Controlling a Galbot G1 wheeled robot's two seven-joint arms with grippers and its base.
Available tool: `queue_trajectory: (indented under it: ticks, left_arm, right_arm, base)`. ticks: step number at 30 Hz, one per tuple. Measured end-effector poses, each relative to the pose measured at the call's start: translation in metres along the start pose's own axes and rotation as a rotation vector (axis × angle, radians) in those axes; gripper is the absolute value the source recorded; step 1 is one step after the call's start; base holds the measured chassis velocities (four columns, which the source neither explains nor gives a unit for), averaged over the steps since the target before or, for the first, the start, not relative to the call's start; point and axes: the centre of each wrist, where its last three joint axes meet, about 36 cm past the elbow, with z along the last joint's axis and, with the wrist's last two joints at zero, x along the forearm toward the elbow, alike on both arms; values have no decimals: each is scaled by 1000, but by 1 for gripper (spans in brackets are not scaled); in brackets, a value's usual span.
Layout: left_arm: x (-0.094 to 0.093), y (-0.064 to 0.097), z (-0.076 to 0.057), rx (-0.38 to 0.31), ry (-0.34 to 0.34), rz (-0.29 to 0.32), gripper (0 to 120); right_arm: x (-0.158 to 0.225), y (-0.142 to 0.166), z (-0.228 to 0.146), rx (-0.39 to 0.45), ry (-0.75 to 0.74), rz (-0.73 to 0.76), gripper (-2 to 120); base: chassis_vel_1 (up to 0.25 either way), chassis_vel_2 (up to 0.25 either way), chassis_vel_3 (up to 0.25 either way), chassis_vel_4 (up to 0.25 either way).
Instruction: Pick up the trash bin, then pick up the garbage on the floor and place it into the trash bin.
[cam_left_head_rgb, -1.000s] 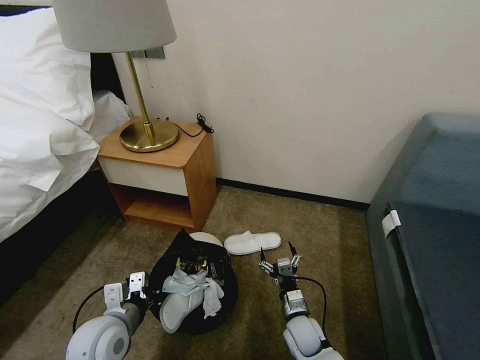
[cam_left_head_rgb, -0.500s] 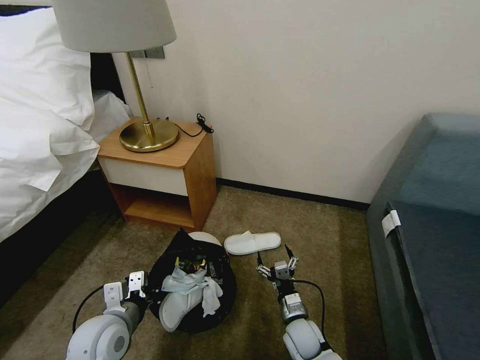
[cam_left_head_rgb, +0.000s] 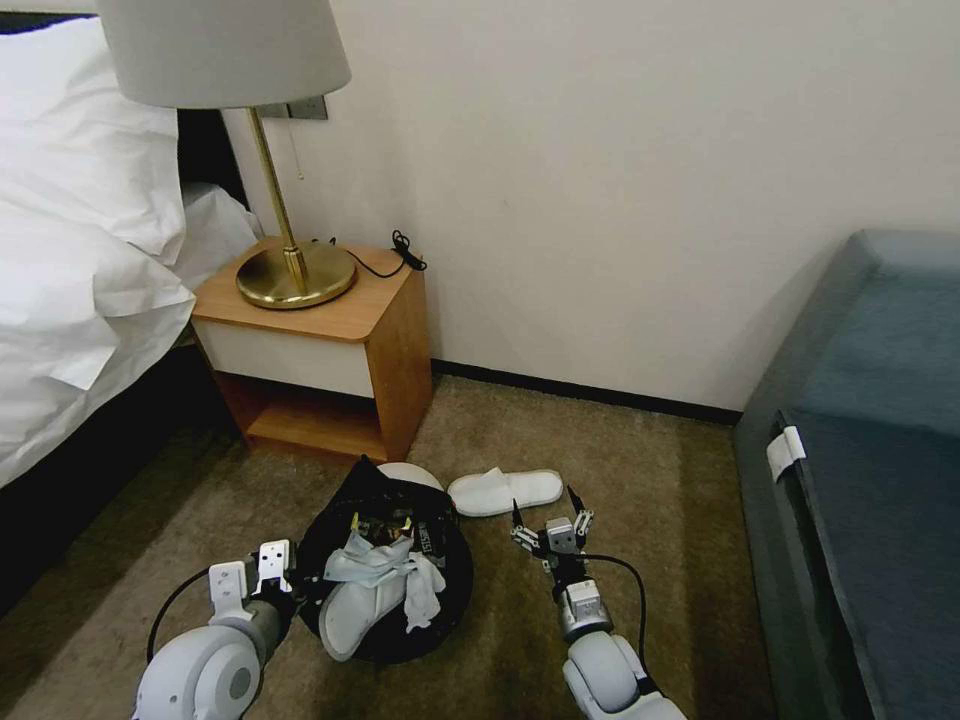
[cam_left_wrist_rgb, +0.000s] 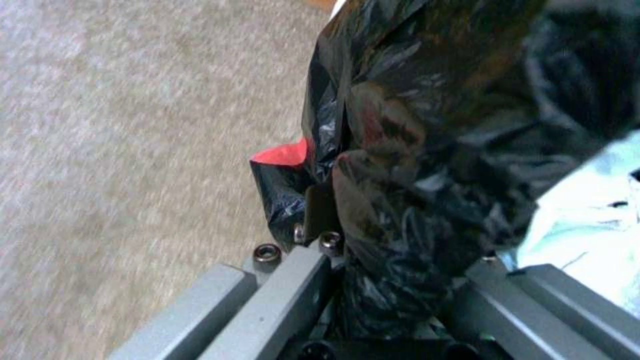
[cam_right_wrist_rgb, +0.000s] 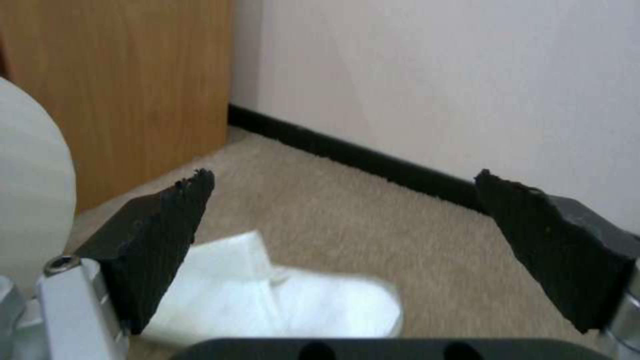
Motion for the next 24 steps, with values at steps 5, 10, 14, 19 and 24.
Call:
queue_trajectory:
  ticks: [5, 10, 14, 19, 24]
  left_arm:
    - [0, 0, 0, -2, -1, -2, 0]
    - [0, 0, 0, -1, -2, -3, 0]
    - [0, 0, -1, -1, -3, -4, 0]
    - [0, 0, 1, 1, -2, -7, 0]
    - [-3, -4, -4, -10, -11, 7, 0]
  right_arm:
    - [0, -2, 2, 7, -9, -9, 100]
    - [0, -2, 2, 10, -13, -16, 100]
    - [-1, -2, 2, 15, -16, -23, 100]
    - [-14, -15, -3, 57, -41, -77, 100]
    - [-28, -53, -5, 158, -16, -170, 100]
  base:
    - [-83, 93, 71, -80]
    - [0, 0, 0, 0]
    - [0, 0, 0, 0]
    - [0, 0, 0, 0]
    - [0, 0, 0, 0]
